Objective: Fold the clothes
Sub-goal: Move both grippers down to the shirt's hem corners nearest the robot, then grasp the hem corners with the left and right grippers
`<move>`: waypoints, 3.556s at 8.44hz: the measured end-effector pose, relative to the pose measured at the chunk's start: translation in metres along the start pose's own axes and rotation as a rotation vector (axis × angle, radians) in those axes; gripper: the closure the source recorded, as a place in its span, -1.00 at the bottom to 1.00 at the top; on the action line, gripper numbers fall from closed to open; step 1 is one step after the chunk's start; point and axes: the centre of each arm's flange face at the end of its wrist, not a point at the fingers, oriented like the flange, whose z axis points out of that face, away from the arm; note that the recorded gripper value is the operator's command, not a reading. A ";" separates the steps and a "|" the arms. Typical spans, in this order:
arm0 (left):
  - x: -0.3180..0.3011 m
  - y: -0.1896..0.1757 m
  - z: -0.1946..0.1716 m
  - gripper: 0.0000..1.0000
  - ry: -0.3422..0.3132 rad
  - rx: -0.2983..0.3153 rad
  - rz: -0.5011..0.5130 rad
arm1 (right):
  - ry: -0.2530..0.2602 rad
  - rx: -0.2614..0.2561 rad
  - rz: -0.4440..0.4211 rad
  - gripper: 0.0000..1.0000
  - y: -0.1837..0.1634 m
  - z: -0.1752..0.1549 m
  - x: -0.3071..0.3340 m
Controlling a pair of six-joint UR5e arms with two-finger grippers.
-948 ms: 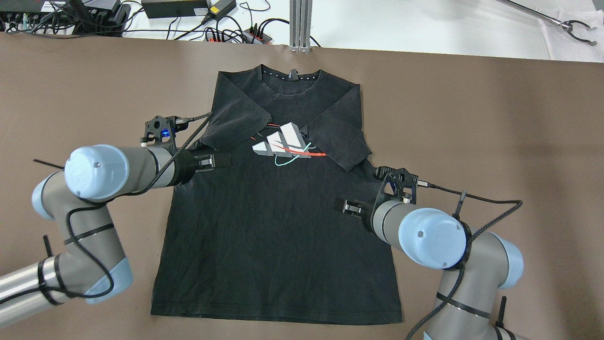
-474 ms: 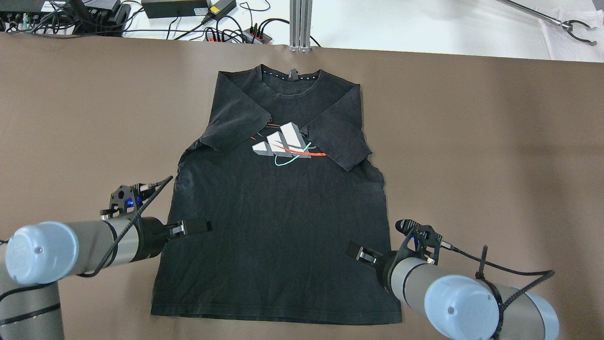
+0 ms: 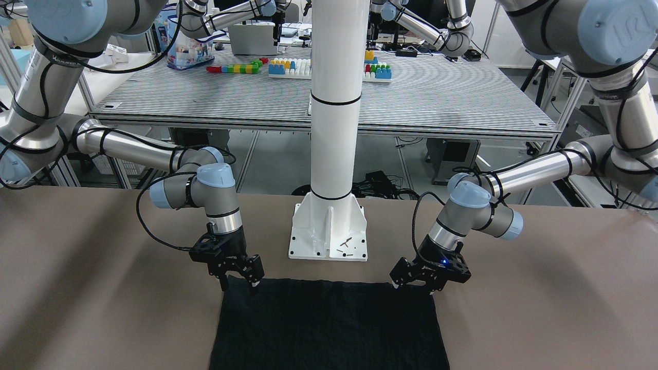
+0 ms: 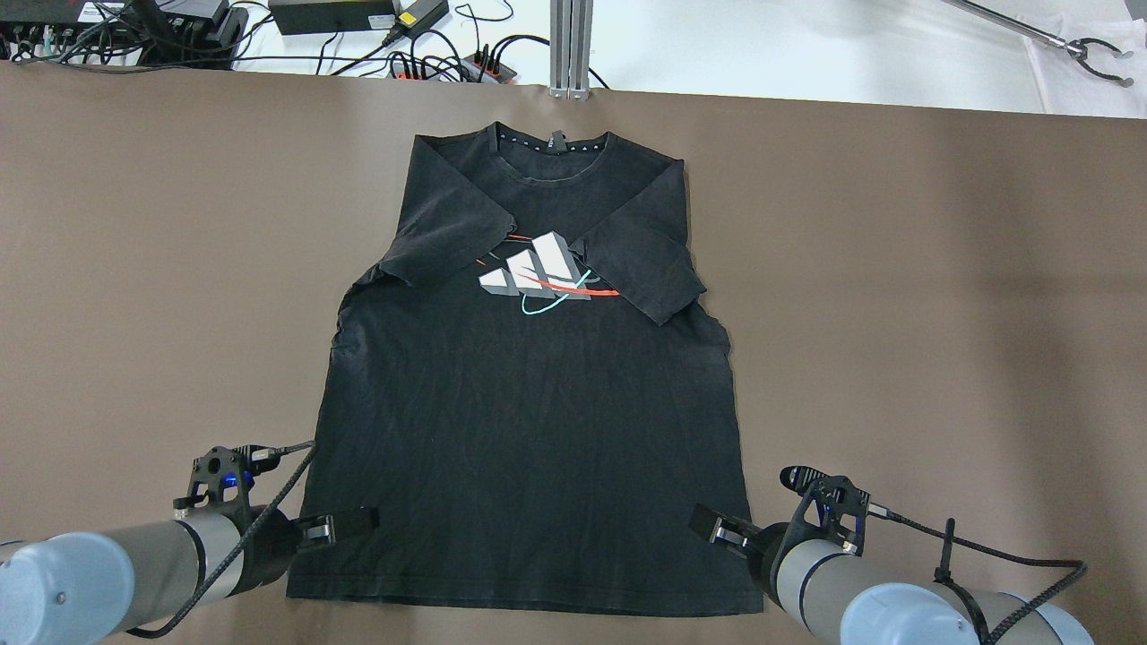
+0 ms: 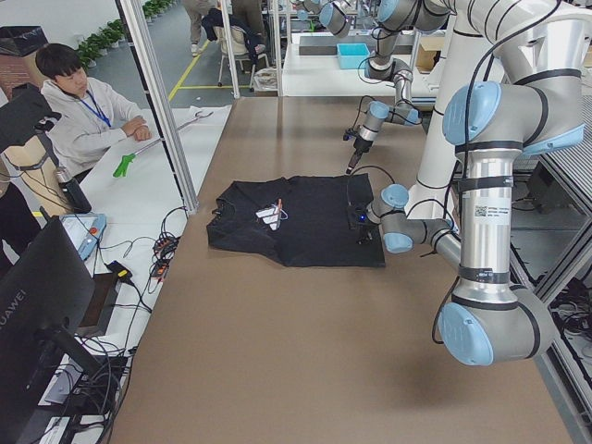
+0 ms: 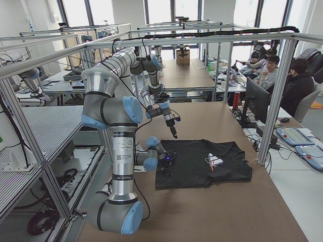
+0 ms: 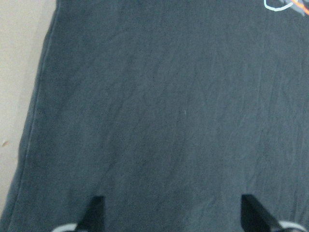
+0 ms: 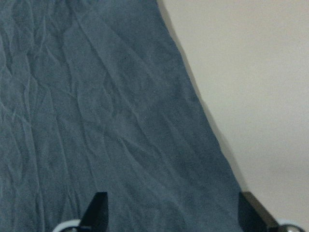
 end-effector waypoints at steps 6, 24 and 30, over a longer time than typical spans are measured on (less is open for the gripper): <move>-0.063 0.032 0.000 -0.63 -0.119 -0.048 0.141 | 0.023 0.000 -0.029 -0.89 0.003 0.006 0.014; -0.062 0.055 0.006 1.00 -0.121 -0.053 0.205 | 0.102 -0.007 -0.144 -0.37 0.053 0.014 0.053; -0.058 0.057 0.009 1.00 -0.114 -0.055 0.205 | 0.092 -0.003 -0.158 0.97 0.069 0.010 0.050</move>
